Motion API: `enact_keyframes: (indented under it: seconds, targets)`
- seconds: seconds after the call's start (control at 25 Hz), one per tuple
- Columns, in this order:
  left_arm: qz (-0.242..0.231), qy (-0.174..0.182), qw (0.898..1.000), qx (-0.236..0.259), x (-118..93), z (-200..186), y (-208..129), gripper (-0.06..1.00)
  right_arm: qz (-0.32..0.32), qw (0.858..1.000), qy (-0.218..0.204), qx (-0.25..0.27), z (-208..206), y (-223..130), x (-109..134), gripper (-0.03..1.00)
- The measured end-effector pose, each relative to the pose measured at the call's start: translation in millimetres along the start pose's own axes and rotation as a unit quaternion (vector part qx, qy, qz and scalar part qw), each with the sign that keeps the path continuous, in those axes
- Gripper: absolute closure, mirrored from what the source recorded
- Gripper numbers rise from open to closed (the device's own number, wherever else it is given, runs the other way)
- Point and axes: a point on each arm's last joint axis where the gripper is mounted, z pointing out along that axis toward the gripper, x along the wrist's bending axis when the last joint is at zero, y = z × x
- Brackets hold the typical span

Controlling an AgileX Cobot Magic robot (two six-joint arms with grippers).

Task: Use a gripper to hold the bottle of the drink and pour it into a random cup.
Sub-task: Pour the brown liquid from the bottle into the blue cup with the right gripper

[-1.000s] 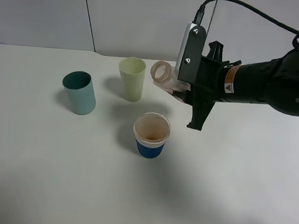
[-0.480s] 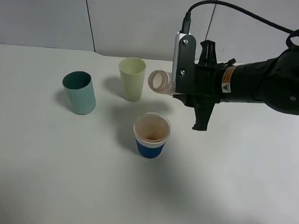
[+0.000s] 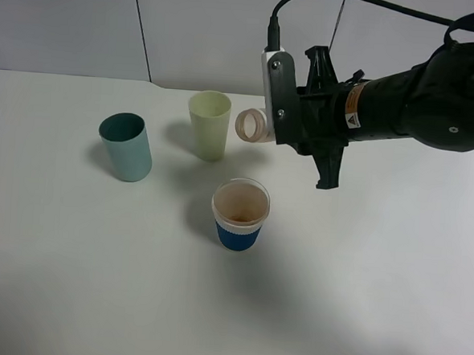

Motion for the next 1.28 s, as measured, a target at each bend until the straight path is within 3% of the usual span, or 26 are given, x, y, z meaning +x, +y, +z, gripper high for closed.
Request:
enact_keyframes:
  seconds: [0.68, 1.28]
  targets:
    - [0.0, 0.0, 1.0, 0.0, 0.0, 0.0, 0.0, 0.02, -0.072, 0.997, 0.006, 0.037, -1.2, 8.4, -2.0, 0.61]
    - [0.0, 0.0, 1.0, 0.0, 0.0, 0.0, 0.0, 0.02, -0.149, 0.988, -0.001, 0.035, -0.8, 21.3, -4.1, 0.61]
